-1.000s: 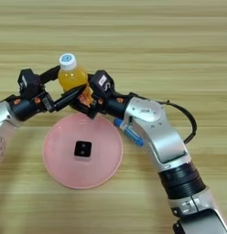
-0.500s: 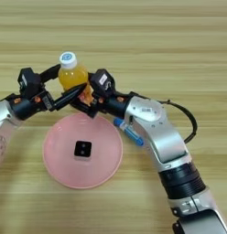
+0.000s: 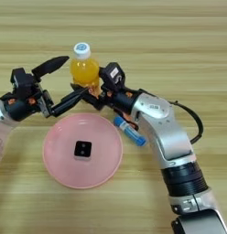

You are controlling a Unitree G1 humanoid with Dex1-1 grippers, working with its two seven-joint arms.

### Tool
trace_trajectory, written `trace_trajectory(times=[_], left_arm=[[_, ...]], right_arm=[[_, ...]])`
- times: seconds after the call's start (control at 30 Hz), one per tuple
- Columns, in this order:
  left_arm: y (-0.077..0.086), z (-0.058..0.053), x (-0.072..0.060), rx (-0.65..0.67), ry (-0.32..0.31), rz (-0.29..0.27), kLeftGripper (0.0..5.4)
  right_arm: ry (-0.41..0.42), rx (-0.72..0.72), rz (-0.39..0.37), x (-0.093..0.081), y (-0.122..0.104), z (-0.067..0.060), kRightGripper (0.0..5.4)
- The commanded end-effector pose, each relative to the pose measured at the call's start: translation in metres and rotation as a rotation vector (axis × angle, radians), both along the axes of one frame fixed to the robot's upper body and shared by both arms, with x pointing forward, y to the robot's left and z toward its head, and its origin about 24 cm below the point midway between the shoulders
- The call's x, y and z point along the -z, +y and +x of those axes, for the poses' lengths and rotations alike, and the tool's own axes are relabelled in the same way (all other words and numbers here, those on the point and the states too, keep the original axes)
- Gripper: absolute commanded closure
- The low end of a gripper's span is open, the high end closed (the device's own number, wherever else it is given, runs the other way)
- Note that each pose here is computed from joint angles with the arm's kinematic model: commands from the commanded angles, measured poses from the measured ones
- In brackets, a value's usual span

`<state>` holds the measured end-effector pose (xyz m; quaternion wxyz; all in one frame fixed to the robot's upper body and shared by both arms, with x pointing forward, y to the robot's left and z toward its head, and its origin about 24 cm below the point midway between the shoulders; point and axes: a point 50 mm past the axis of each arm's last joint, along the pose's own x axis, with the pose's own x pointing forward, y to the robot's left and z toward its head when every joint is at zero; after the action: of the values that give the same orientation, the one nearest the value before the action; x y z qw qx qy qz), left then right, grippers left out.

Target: Move the objects on the table

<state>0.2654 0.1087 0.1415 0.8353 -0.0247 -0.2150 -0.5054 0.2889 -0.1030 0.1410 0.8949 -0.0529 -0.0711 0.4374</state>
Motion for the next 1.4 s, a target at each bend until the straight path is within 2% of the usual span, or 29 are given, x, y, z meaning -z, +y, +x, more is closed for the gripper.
trace_trajectory(times=[0.03, 0.13, 0.3, 0.43, 0.57, 0.77, 0.93, 1.03, 1.13, 1.4], left_arm=[[0.010, 0.001, -0.008, -0.067, -0.020, -0.065, 0.00], [0.017, 0.004, -0.010, -0.122, -0.017, -0.101, 0.00], [0.025, 0.011, -0.003, -0.224, -0.006, -0.109, 0.00], [0.038, 0.023, 0.013, -0.411, 0.063, -0.120, 0.00], [0.051, 0.032, 0.037, -0.585, 0.126, -0.079, 0.00], [0.064, 0.038, 0.061, -0.734, 0.181, -0.043, 0.00], [0.075, 0.040, 0.076, -0.856, 0.238, -0.028, 0.00], [0.078, 0.040, 0.080, -0.900, 0.243, -0.033, 0.00], [0.078, 0.041, 0.081, -0.916, 0.246, -0.037, 0.00], [0.084, 0.041, 0.079, -0.957, 0.236, -0.065, 0.00]], right_arm=[[-0.028, 0.052, 0.050, -0.009, -0.012, 0.002, 1.96], [-0.022, 0.100, 0.062, -0.007, -0.023, 0.003, 1.96], [-0.023, 0.212, 0.070, -0.002, -0.046, 0.005, 1.96], [-0.032, 0.343, 0.110, 0.001, -0.070, 0.006, 1.96], [-0.070, 0.483, 0.123, 0.007, -0.092, 0.004, 1.96], [-0.102, 0.689, 0.101, 0.024, -0.120, 0.004, 1.96], [-0.109, 0.763, 0.098, 0.035, -0.128, 0.002, 1.96], [-0.110, 0.814, 0.058, 0.043, -0.135, 0.002, 1.96], [-0.071, 0.844, 0.050, 0.053, -0.139, 0.003, 1.96], [-0.035, 0.836, 0.037, 0.068, -0.133, 0.002, 1.96]])
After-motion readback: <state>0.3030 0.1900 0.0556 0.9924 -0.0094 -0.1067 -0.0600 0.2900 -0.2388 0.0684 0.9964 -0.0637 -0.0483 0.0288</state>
